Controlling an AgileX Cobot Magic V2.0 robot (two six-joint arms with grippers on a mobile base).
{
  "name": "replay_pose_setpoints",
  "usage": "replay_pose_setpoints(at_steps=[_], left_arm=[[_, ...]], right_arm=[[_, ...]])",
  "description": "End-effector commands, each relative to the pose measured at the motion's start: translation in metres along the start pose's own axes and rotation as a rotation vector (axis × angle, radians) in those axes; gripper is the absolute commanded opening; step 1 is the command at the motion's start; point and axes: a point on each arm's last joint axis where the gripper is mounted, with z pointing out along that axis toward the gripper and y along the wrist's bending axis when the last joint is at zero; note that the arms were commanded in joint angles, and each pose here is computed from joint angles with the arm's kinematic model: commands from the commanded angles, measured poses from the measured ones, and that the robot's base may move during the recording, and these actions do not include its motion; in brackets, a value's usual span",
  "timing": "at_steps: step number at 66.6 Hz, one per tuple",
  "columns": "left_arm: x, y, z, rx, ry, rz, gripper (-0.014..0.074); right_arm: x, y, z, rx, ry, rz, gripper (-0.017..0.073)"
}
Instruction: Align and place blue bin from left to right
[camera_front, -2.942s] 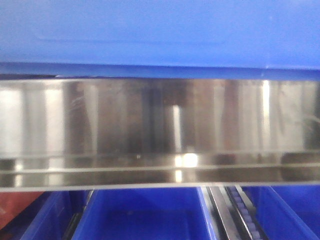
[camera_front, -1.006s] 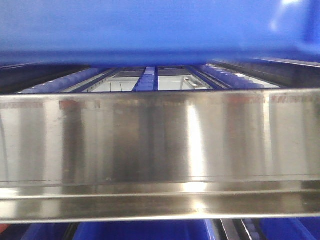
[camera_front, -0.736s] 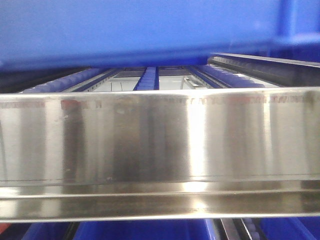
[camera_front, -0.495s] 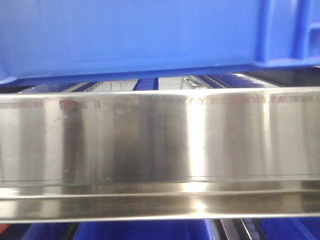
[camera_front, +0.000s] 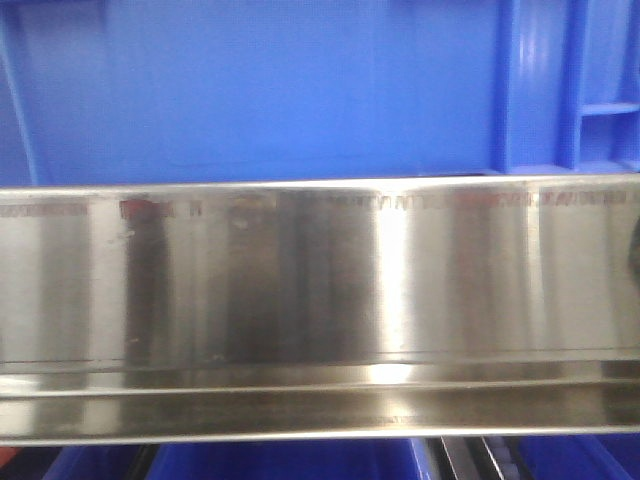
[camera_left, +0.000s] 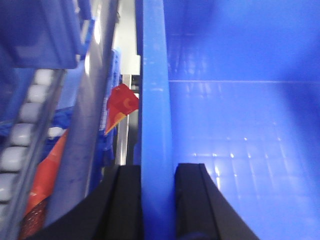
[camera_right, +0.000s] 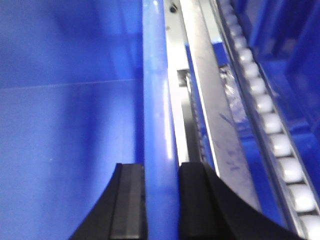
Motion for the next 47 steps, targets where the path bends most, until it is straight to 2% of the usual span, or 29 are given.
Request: replay_pose_setpoints(at_steps=[1, 15, 19, 25, 36, 42, 47], left_arm=[[-0.0130, -0.0081, -0.0104, 0.078, -0.122, 0.006, -0.0111], [-0.0126, -0.0091, -0.0104, 0.090, -0.117, -0.007, -0.0109], [-0.0124, -0.0092, -0.0104, 0.092, -0.116, -0.010, -0.0080], [-0.0122, -0.0093, -0.0104, 0.092, -0.113, -0.012, 0.0033], [-0.0122, -0.0093, -0.0104, 0.092, -0.113, -0.012, 0.0356], [-0.0123, -0.0094, -0.0104, 0.093, -0.115, -0.012, 0.0444], [-0.0123, -0.0094, -0.0104, 0.093, -0.115, -0.012, 0.0469]], right_arm=[[-0.0099, 0.0025, -0.0050, -0.041, -0.071, 0.006, -0.0078], [-0.0093, 0.0021, 0.0008, -0.031, -0.062, -0.001, -0.0074], [-0.0092, 0.0020, 0.0008, -0.030, -0.061, -0.001, -0.0062], [-0.0084, 0.0019, 0.0018, -0.025, -0.053, -0.002, -0.0045], [-0.0081, 0.0016, 0.0019, -0.022, -0.050, -0.002, 0.0242], [-0.0074, 0.0010, 0.0019, -0.015, -0.042, -0.002, 0.0316], [-0.0071, 0.0007, 0.0019, -0.012, -0.038, -0.002, 0.0344]])
